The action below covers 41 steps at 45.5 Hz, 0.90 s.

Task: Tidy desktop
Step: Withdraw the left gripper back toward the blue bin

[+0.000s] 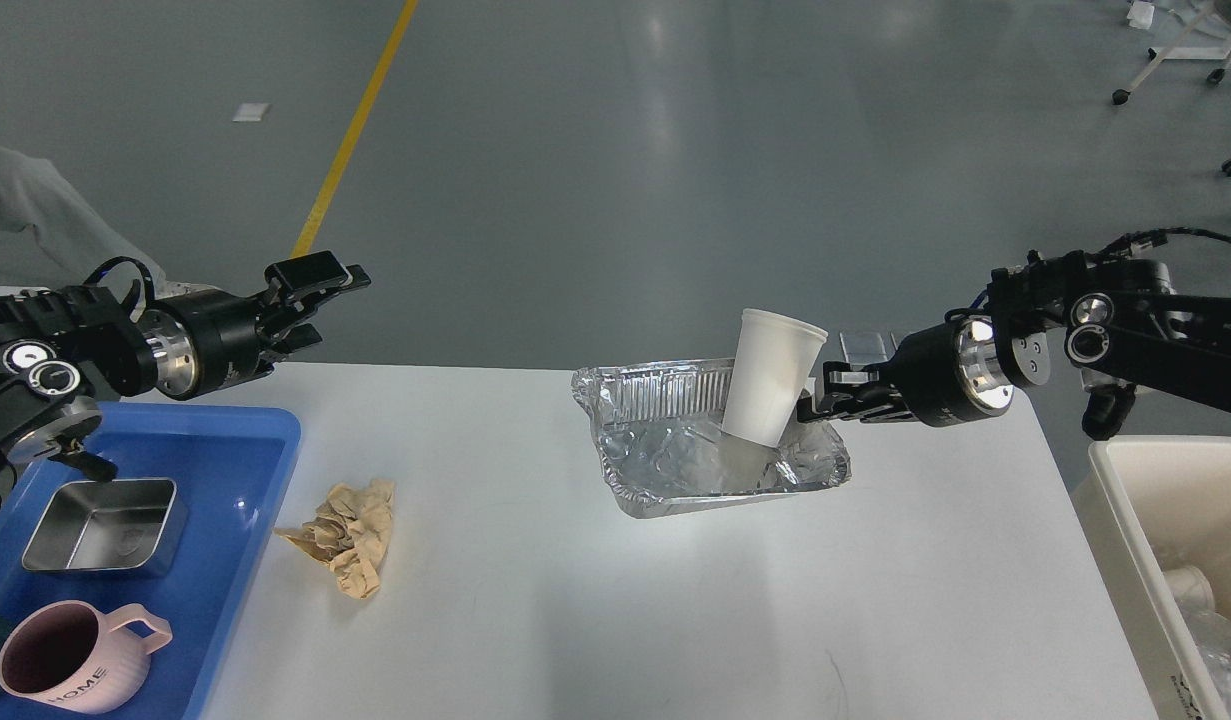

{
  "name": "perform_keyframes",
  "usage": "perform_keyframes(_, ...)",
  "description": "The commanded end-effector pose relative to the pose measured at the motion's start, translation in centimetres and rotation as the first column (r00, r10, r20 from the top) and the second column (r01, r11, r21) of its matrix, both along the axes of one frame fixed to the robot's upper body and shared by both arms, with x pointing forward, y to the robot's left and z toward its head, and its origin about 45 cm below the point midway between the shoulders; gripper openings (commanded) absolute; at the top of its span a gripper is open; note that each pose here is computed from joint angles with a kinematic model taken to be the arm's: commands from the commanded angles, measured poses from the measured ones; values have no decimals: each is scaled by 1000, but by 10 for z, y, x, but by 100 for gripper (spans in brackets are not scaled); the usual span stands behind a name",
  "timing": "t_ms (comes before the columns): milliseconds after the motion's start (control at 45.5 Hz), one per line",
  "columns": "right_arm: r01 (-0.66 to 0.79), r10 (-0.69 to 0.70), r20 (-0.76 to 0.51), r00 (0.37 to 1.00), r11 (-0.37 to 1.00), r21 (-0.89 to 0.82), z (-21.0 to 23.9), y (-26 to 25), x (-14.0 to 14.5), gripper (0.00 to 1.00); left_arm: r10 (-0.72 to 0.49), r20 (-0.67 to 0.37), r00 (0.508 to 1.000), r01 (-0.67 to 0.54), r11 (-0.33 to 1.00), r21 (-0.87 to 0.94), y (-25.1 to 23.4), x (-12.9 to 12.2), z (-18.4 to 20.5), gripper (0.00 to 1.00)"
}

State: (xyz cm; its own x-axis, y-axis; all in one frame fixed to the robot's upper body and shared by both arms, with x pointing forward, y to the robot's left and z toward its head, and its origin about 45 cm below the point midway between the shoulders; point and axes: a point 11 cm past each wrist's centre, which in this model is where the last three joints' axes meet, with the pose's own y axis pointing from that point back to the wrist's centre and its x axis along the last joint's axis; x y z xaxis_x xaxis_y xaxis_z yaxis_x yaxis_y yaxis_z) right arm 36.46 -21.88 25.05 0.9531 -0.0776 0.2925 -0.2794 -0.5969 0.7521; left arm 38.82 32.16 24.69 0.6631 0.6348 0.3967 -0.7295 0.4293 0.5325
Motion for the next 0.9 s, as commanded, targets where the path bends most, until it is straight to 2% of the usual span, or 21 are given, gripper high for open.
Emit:
perform_keyframes(0,-1,1,-3,1000,1000,0,-1,0,-1,0,4,-10,1000,-4,999,49,28,-24,6,98)
perform_keyframes(176,0,0,-9,1000,1000,1,-3,0,-2,0,43,-81,996,-35,995,99,63,-61,2,98)
perform_keyframes(330,0,1,-14,1000,1000,1,-5,0,-3,0,116,-104,988,-96,979,178,102,-77,14,98)
perform_keyframes(638,3,-3,-21,1000,1000,1,-8,-2,-5,0,189,-235,954,-103,936,336,160,-128,15,98)
perform_keyframes(880,1,-1,-25,1000,1000,2,-9,-1,-6,0,227,-242,944,-108,900,422,188,-145,47,98)
